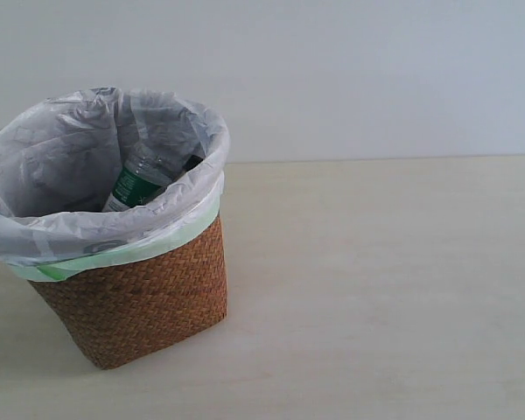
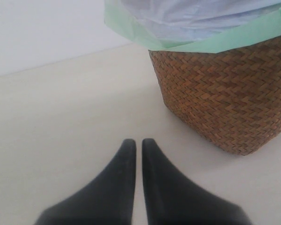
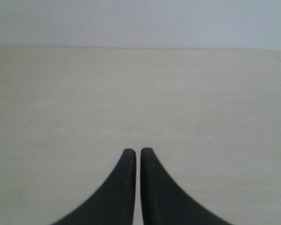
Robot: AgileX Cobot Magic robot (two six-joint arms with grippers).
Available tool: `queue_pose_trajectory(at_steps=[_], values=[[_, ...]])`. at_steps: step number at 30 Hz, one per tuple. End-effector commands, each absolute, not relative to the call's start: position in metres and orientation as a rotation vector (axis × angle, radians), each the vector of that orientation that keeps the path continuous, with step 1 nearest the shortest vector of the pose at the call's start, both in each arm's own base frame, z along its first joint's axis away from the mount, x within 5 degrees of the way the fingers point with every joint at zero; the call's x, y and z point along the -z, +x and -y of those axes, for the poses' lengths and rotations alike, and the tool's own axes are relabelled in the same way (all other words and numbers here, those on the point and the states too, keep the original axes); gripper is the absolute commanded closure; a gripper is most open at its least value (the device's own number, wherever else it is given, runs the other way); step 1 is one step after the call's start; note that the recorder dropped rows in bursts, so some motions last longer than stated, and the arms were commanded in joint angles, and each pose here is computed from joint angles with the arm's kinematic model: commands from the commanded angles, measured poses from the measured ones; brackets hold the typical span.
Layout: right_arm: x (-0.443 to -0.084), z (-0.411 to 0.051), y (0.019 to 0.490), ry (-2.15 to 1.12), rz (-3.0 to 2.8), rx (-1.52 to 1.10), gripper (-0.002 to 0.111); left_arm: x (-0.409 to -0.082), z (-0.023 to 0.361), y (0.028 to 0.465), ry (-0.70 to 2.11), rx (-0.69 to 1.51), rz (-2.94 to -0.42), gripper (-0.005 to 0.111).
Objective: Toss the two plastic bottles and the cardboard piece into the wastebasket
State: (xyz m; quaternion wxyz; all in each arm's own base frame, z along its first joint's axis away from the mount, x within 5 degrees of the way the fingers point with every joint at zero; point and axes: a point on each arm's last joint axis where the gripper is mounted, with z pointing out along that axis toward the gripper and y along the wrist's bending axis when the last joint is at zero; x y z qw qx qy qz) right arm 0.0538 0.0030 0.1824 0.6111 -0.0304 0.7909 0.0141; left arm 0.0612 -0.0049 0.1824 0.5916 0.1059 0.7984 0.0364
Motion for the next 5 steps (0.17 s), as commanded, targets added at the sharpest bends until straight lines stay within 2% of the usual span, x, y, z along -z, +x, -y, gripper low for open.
queue_pose_trajectory(at_steps=[1,5], values=[[-0.1826,-0.0027,0.0535,-0.071,-1.821,-0.026,0.107,-0.182,0.0049,0.0613,0.228,-0.073,-1.853,0.103],[-0.1826,-0.0027,0.0535,-0.07,-1.821,-0.027,0.107,-0.182,0.0049,0.0613,0.228,-0.073,-1.853,0.103]])
